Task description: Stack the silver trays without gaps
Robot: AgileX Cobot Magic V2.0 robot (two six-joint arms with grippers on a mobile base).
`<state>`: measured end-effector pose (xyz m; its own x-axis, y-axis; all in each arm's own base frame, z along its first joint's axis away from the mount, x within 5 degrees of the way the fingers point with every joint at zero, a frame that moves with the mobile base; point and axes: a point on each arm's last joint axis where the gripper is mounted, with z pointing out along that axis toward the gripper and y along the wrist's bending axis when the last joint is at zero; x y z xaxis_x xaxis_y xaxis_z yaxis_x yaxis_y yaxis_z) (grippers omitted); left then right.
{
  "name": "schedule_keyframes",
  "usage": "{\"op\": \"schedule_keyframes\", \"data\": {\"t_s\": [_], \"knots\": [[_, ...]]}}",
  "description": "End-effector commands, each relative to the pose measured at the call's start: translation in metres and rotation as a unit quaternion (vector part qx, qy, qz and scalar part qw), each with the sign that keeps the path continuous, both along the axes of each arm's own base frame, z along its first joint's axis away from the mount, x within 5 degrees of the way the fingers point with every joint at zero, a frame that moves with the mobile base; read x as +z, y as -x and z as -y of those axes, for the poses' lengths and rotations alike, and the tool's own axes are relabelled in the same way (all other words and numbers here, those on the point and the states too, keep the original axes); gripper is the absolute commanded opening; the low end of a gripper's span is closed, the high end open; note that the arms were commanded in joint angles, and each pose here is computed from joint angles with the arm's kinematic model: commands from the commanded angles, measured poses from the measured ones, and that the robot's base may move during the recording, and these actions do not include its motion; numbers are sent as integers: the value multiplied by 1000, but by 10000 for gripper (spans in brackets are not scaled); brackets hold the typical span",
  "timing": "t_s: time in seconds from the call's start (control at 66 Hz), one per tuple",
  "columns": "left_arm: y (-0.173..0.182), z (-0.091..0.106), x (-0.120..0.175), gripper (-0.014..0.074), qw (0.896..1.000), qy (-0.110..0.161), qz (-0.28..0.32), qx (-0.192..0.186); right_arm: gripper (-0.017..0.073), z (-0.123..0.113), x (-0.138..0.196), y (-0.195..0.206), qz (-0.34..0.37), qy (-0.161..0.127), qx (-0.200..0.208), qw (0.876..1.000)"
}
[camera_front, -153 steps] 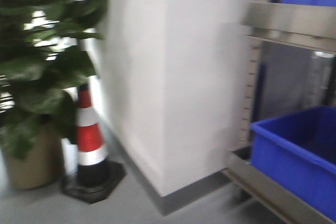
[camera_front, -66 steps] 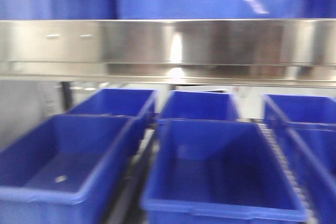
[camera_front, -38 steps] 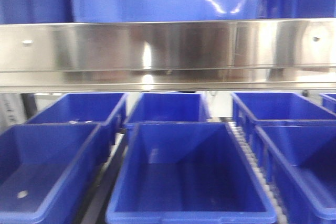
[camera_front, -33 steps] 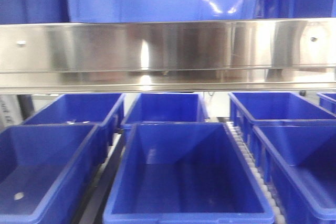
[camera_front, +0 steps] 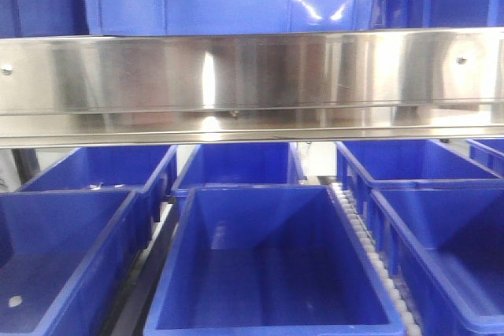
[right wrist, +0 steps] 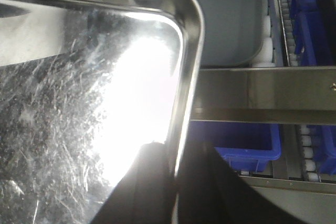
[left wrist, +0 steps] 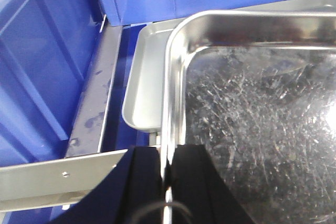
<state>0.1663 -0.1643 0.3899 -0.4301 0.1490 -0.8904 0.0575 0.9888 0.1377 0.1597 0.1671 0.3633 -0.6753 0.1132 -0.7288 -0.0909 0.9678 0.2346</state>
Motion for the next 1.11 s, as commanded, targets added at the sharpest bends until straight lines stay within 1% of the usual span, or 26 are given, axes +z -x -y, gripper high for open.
{"op": "schedule_keyframes", "data": {"t_s": [0.0,1.09], "knots": [[2,12,3,-16,998,24,11,-49,-15,-54,53,15,185,-256,255,914],[2,12,3,-16,998,24,11,-49,-15,-54,53,15,185,-256,255,914]]}}
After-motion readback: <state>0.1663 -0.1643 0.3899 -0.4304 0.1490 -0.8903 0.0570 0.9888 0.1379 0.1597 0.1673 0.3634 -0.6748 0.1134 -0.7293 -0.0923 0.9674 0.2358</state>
